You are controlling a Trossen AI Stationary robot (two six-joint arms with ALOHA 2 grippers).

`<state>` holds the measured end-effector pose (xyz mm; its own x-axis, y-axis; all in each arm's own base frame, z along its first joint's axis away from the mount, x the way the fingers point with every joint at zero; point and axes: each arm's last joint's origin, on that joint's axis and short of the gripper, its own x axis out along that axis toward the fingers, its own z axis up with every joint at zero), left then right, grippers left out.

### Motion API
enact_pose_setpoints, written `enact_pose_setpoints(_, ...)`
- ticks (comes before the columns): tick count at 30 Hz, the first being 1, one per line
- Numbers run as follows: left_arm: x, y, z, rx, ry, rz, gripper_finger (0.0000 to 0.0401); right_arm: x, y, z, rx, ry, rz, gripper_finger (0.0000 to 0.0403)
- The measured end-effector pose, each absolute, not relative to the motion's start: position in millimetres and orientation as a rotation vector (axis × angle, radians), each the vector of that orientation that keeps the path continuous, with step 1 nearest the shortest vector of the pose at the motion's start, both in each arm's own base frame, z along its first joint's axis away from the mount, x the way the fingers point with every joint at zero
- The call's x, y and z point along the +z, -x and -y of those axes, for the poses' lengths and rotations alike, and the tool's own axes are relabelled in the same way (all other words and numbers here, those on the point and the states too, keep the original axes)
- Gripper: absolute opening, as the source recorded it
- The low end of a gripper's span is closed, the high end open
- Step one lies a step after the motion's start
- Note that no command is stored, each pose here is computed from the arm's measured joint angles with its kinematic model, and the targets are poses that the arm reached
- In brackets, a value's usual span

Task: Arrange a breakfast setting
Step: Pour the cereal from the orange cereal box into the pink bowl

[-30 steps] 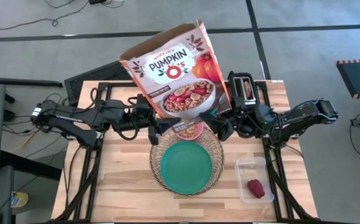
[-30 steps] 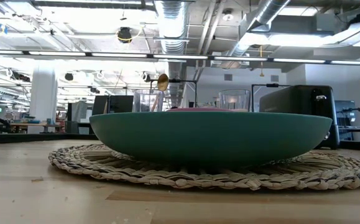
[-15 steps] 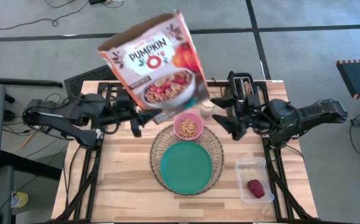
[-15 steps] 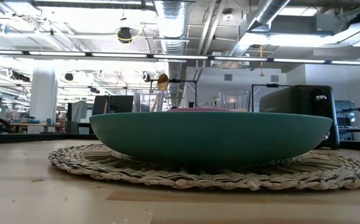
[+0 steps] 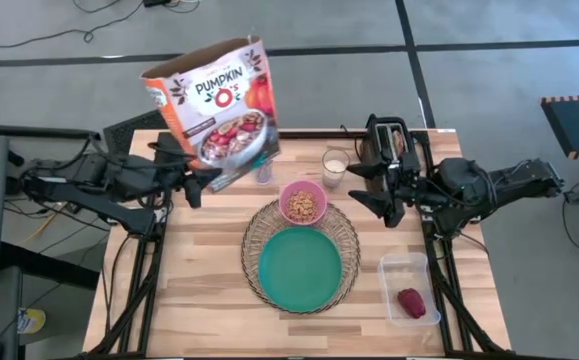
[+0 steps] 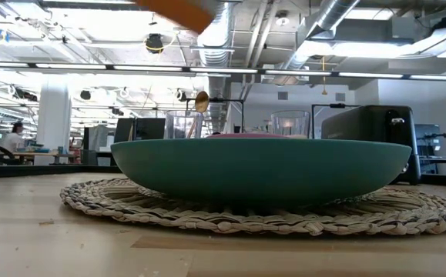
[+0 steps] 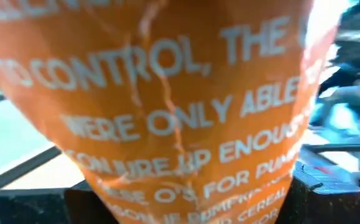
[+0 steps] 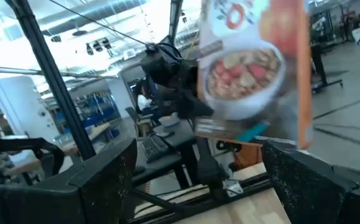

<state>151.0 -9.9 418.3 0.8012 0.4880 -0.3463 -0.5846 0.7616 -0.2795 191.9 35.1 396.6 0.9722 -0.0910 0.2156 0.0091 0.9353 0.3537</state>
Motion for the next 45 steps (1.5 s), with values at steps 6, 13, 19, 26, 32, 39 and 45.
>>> enact_pose_setpoints(6, 396, -140, 6, 0.776, 0.432, -0.413, 0.0216, 391, -197, -37, -0.055, -0.362, 0.187, 0.0372)
enact_pose_setpoints(13, 373, -128, 3, 0.984, 0.460, -0.560, 0.0216, 388, -201, -38, -0.058, -0.359, 0.168, 0.0372)
enact_pose_setpoints(19, 339, -131, 4, 1.062, 0.454, -0.665, 0.0216, 383, -205, -39, -0.064, -0.351, 0.137, 0.0372)
enact_pose_setpoints(26, 288, -140, 6, 1.091, 0.483, -0.721, 0.0216, 378, -210, -39, -0.075, -0.335, 0.094, 0.0372)
enact_pose_setpoints(32, 256, -140, 5, 1.115, 0.410, -0.726, 0.0216, 378, -210, -36, -0.085, -0.337, 0.097, 0.0372)
enact_pose_setpoints(39, 230, -123, 1, 1.149, 0.435, -0.641, 0.0216, 375, -210, -37, -0.088, -0.362, 0.071, 0.0372)
enact_pose_setpoints(45, 205, -114, -2, 1.173, 0.415, -0.589, 0.0216, 375, -211, -36, -0.091, -0.365, 0.068, 0.0372)
